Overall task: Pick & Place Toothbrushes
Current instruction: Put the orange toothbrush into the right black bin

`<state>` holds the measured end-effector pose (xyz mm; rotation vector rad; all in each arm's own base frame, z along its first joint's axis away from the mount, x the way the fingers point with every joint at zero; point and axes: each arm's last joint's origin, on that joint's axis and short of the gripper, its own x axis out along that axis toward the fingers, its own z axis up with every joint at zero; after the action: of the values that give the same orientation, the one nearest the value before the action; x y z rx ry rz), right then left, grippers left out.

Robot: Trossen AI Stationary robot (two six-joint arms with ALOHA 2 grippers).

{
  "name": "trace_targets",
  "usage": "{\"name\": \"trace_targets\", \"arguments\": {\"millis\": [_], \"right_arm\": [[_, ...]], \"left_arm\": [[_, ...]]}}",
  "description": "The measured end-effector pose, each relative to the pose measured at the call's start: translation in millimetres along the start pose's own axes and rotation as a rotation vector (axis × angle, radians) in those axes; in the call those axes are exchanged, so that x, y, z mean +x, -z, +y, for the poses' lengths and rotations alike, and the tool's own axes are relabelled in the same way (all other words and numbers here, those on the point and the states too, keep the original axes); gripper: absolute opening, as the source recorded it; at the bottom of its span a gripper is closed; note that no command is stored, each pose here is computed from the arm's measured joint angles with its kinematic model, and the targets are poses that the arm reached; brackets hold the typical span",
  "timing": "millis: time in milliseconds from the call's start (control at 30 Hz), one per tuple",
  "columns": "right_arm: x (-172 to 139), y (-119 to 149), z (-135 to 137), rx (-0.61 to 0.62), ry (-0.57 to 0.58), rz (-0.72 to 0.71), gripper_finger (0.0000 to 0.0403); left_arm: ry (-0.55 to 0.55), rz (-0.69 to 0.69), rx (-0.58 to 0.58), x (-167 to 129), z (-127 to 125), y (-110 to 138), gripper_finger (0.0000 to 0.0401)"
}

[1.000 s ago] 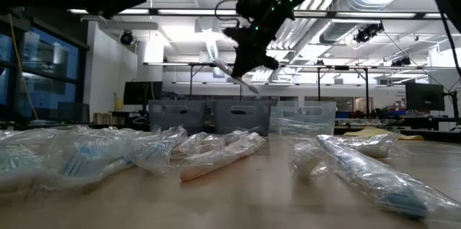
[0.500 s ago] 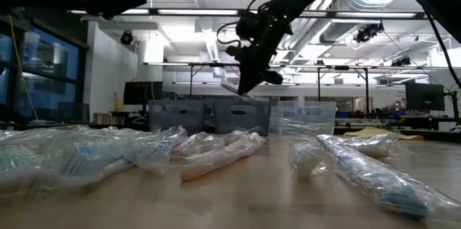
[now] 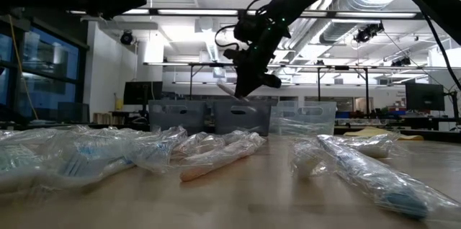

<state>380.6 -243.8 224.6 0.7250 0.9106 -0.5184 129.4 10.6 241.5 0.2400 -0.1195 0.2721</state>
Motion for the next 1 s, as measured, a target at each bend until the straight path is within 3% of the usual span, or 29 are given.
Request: {"name": "trace_targets", "arguments": {"millis": [333, 567, 767, 1000], "right_arm": [[-2, 6, -1, 0.015, -0.006, 0.063, 0.0121], [-42, 15, 8, 0.005, 0.004, 0.121, 0.0125], [-67, 20, 27, -0.058, 0.12, 0.028, 0.0125], [-49, 18, 43, -0.169, 0.185, -0.11, 0.0125]], "left_arm": [[0.0, 0.0, -0.001, 0, 0, 0, 0.0101], [0.003, -0.001, -0.001, 0, 0, 0, 0.0101], [0.003, 0.0, -0.001, 0, 0, 0, 0.0101], [0.002, -0.001, -0.006, 0, 0, 0, 0.0101]]}}
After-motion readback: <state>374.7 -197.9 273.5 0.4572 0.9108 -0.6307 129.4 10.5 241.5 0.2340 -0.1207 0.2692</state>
